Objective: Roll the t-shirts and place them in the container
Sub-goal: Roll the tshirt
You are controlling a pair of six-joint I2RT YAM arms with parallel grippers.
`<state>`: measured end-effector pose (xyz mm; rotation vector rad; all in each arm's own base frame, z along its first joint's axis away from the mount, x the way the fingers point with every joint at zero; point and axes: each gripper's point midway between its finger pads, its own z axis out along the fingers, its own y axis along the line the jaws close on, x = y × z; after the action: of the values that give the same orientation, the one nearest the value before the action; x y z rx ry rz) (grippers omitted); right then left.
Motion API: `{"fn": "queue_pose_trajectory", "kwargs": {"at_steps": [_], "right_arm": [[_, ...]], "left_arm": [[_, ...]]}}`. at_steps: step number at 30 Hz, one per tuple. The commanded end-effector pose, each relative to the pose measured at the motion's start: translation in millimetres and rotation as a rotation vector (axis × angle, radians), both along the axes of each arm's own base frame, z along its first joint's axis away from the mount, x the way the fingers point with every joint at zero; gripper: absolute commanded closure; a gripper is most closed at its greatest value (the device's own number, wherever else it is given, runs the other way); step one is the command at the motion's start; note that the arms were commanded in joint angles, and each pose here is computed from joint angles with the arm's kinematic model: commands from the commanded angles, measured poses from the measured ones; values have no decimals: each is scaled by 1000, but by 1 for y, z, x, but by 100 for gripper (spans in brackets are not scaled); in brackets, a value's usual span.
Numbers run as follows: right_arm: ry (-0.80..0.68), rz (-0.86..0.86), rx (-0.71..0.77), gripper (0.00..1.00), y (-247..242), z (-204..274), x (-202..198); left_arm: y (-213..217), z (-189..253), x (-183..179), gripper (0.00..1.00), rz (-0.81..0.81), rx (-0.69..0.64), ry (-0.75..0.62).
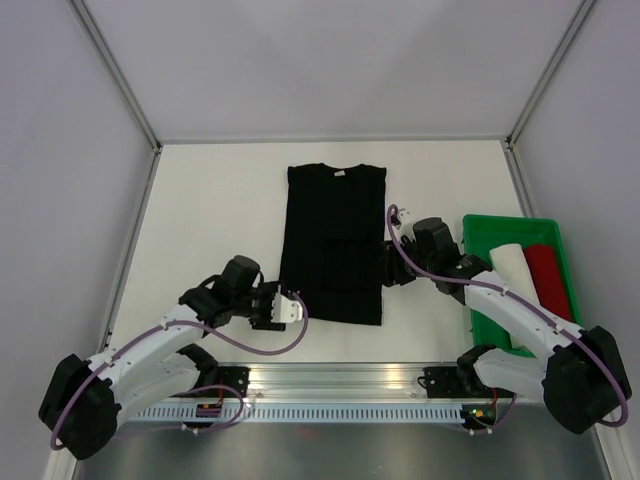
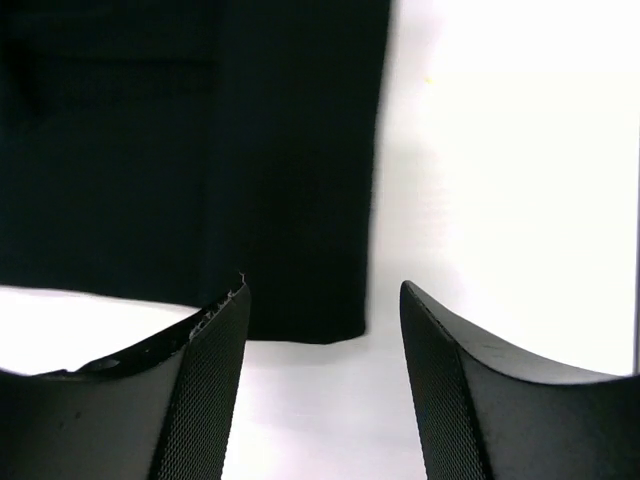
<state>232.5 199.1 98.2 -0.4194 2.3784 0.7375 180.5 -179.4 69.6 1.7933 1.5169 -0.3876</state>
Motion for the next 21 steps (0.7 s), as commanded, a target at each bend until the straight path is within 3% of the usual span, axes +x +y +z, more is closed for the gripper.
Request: {"fn": "queue_pose_trajectory", "kwargs": {"at_steps": [1,9,14,17,18,20,21], "right_arm": [[-98,62,-28,51,-2,17,4],[-119,144,-28,52,8,3,-13],[-208,232,-42,51,19,14,-14],[-294,331,-77,51,21,17,-16],[-347,387,-109,51,20,16,-17],[-395,446,-150,51,17,11,-20],[-423,491,-175,51,16,10,-22]], "left_arm": [[7,-17,-7,33,-47,80,-50],[11,-36,19,32,44,152,-86],[15,-50,19,39,58,188,-48],[13,-52,13,51,34,171,-35],[10,-52,12,64,31,160,-27],[9,-51,12,79,39,153,-19],[8,-51,13,92,44,150,-13]]}}
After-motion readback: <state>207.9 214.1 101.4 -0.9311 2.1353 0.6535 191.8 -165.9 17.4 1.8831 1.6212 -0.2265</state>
